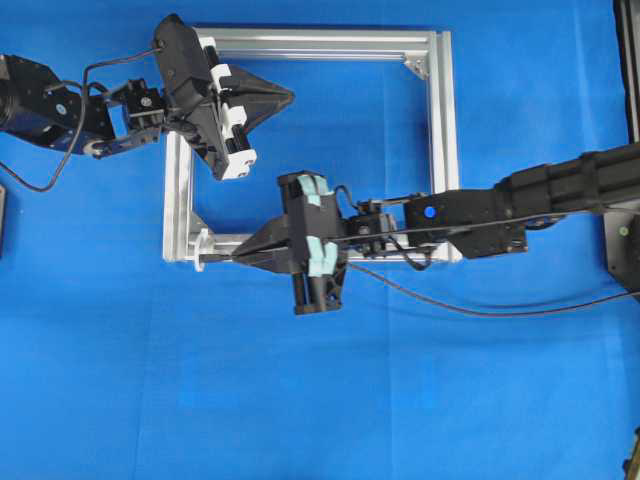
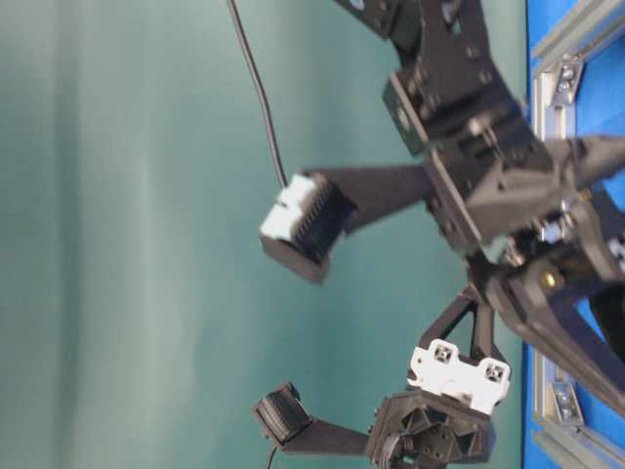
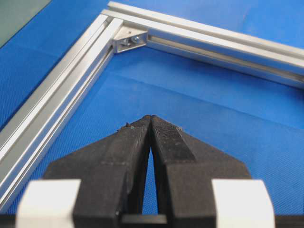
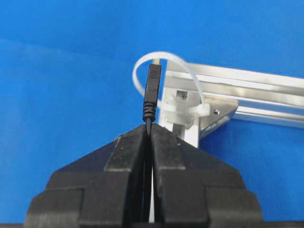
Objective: Insert the wire through the string loop located on the left side.
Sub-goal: 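Push the USB plug leftward through the white zip-tie loop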
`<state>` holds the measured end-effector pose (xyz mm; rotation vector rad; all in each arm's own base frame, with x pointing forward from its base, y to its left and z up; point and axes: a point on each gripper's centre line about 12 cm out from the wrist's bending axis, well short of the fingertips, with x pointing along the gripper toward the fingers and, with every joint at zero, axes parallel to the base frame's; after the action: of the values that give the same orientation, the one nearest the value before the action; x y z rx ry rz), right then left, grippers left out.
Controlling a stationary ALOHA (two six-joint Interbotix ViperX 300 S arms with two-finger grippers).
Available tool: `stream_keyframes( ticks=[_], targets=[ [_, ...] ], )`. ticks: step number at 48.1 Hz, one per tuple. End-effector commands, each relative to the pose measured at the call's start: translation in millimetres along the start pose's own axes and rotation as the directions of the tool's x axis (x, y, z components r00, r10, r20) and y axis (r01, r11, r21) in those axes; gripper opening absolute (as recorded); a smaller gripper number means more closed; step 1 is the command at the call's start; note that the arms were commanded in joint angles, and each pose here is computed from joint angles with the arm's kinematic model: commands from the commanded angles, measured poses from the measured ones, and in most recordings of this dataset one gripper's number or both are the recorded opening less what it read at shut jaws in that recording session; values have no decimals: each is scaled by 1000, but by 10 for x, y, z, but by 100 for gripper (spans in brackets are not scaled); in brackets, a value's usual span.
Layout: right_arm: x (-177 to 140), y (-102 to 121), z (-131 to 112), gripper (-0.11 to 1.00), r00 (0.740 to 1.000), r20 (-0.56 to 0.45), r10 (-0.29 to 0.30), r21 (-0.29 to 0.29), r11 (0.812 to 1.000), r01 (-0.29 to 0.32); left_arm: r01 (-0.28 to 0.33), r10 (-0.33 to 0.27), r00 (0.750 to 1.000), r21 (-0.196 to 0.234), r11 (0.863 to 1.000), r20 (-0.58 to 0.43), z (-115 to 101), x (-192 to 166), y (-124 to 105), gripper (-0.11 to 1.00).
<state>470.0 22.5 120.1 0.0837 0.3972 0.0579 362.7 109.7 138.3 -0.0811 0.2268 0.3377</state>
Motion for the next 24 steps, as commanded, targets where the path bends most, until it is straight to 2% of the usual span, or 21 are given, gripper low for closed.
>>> stream_keyframes(
  ticks=[1, 14, 24],
  targets=[
    [46, -32, 186, 0, 999, 44, -7, 5, 1000, 6, 6, -6, 999, -1, 1000, 43, 143, -13, -15, 0],
    [247, -73, 210, 0, 999, 43, -14, 6, 1000, 14, 6, -6, 999, -1, 1000, 44, 148, -15, -15, 0],
    [264, -81, 211, 0, 999, 39, -16, 5, 1000, 16, 5, -5, 999, -2, 1000, 44, 148, -15, -14, 0]
  ],
)
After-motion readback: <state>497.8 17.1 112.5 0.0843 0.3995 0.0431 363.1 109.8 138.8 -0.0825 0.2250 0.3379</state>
